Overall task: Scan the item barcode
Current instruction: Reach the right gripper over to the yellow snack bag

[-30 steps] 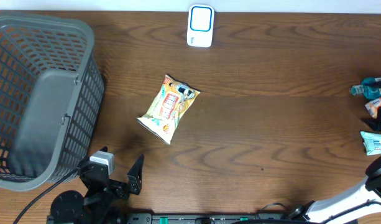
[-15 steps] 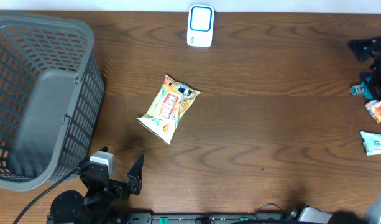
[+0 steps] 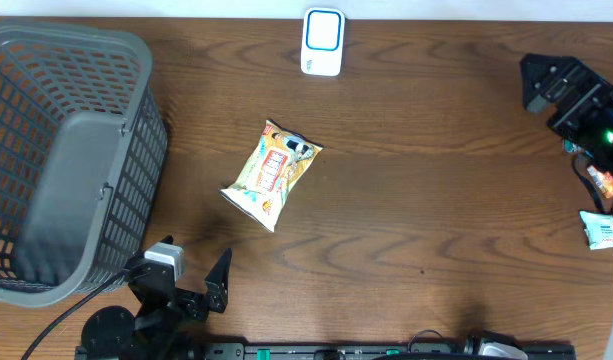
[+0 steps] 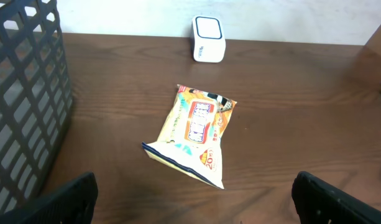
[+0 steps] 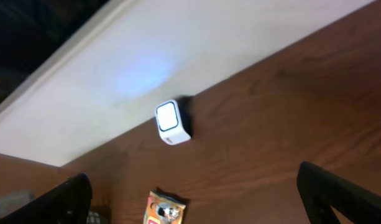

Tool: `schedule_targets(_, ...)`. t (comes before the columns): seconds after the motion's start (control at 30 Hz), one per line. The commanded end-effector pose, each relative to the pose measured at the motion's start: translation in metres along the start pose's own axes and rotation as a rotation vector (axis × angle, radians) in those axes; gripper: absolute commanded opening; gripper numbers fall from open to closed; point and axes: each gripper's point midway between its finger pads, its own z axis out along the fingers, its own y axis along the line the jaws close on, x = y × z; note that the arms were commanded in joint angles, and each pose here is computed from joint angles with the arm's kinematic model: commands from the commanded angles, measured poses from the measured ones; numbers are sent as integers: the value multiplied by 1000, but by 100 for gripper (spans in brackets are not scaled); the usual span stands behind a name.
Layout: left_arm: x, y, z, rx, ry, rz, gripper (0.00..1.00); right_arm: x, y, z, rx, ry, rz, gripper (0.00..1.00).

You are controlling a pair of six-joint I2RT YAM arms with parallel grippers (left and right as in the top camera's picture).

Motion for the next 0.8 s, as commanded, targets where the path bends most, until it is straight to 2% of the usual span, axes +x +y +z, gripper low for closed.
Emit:
schedule_targets(0.0,-2,-3,-2,11,-10,2,98,3,-5,18,8,36,-14,99)
schedule_targets(0.03,-2,-2,-2,10,-10,2,98,5,-5,22,1,49,-11,99)
schedule_targets(0.13,-2,-2,-2,10,-10,2,98,8,-10,35,4,84,0,85)
schedule_targets(0.2,-2,-3,-2,11,-10,2,98,10,-15,42,14,102,-47,80)
schedule_targets(0.23,-2,-3,-2,11,-10,2,98,12,-18,46,19,115,-76,80)
schedule_targets(0.27,-2,-3,-2,11,-10,2,98,15,-20,49,23,127,-89,85)
schedule_targets(0.3,-2,-2,-2,10,-10,2,98,17,-23,52,29,141,-83,99)
schedule_targets(0.5,-2,-3,-2,11,-10,2,98,27,-26,68,11,202,-61,99)
schedule_targets(0.57,-2,-3,-2,11,-10,2,98,30,-29,74,17,219,-55,95)
schedule_targets(0.77,-2,-3,-2,11,-10,2,98,42,-44,97,44,287,-22,97)
